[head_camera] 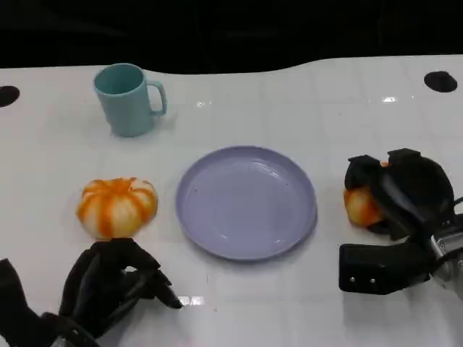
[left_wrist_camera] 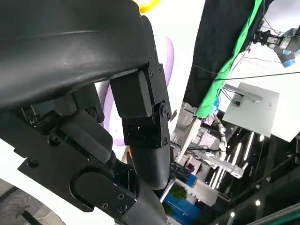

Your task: Grasp the bread from the table and place it into the plate.

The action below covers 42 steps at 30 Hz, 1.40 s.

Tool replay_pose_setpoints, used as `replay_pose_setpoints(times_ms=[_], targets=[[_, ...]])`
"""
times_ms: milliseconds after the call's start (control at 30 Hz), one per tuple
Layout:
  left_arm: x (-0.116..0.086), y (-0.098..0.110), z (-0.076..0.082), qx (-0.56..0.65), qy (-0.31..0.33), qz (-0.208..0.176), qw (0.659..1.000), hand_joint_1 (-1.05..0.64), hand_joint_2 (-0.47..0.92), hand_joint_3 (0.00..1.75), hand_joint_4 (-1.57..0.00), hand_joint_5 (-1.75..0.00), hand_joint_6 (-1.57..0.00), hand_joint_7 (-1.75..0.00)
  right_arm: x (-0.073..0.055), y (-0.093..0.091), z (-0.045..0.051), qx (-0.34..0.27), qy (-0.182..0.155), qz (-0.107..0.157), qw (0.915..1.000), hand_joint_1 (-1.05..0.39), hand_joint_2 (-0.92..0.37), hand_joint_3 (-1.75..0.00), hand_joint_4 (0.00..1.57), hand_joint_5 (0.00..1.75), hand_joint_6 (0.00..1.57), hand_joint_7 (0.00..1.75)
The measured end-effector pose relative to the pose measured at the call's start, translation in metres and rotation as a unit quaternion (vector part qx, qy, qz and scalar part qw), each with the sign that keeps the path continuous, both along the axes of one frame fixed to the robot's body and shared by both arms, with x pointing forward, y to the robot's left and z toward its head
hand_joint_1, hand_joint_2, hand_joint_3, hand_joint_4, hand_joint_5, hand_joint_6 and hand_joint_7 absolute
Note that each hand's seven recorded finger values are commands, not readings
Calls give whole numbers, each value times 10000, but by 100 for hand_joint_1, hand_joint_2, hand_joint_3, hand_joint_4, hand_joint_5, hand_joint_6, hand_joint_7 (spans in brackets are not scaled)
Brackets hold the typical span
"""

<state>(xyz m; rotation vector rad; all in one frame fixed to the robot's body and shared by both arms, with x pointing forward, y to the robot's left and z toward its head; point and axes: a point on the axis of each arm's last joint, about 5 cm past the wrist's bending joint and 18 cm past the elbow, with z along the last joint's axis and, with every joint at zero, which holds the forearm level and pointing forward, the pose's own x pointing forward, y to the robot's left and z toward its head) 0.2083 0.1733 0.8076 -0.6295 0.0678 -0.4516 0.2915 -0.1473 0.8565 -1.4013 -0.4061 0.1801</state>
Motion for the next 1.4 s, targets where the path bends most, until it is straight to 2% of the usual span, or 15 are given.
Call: replay_pose_setpoints(times_ms=[33, 100, 200, 400, 533, 600, 633, 767, 900, 1033, 1200, 1333, 1400], targets=[[0, 0, 0, 0, 0, 0, 10000, -105, 60, 0, -157, -58, -157, -34, 0, 0, 1, 31, -11, -4, 10000, -11, -43, -86, 94, 175, 84, 148], [0, 0, 0, 0, 0, 0, 10000, -105, 60, 0, -157, -58, -157, -34, 2, 2, 4, 80, -32, -16, 10000, -10, -44, -83, 94, 175, 87, 145], [0, 0, 0, 0, 0, 1, 10000, -105, 60, 0, -157, -58, -157, -35, 2, 10, 9, 240, -125, -7, 9996, -6, -38, -91, 97, 175, 88, 149], [0, -1, 0, -1, 1, -2, 10000, -105, 60, 0, -157, -58, -157, -35, 19, 63, 45, 633, -273, 18, 9976, -7, -43, -89, 98, 175, 86, 151], [1, -1, 1, -6, 7, -8, 10000, -105, 60, 0, -157, -58, -157, -35, 41, 105, 91, 864, -405, 158, 9953, -12, -34, -116, 99, 175, 85, 154], [1, -2, 2, -6, 4, -9, 10000, -105, 60, 0, -157, -58, -157, -35, 54, 137, 122, 1021, -485, 242, 9933, -10, -29, -126, 100, 175, 84, 161], [2, -4, 2, -8, 3, -11, 10000, -105, 60, 0, -157, -58, -157, -35, 62, 155, 142, 1130, -537, 295, 9917, -16, -32, -127, 99, 175, 79, 167], [3, -7, 3, -8, -3, -14, 10000, -105, 60, 0, -157, -58, -157, -35, 92, 235, 217, 1383, -712, 516, 9865, -8, -23, -139, 102, 175, 79, 174], [2, -7, 3, -8, -3, -16, 10000, -105, 60, 0, -157, -58, -157, -34, 105, 371, 295, 1685, -863, 917, 9776, -9, -24, -143, 103, 175, 79, 175], [2, -7, 3, -6, -2, -18, 10000, -105, 60, 0, -157, -58, -157, -34, 120, 469, 358, 1828, -951, 1158, 9717, -10, -23, -143, 103, 175, 81, 172], [1, -12, 2, 11, -7, -34, 10000, -105, 61, 0, -157, -58, -157, -35, 118, 580, 414, 1894, -781, 1497, 9673, -11, -22, -145, 103, 175, 80, 174], [-4, -12, 2, 34, -9, -44, 10000, -105, 61, 1, -157, -58, -157, -35, 105, 668, 425, 1923, -719, 1651, 9647, -13, -22, -143, 102, 175, 78, 175], [-8, -11, 1, 43, -10, -46, 10000, -105, 61, 0, -157, -58, -157, -35, 108, 716, 445, 1914, -676, 1736, 9637, -15, -28, -136, 101, 175, 88, 136]])
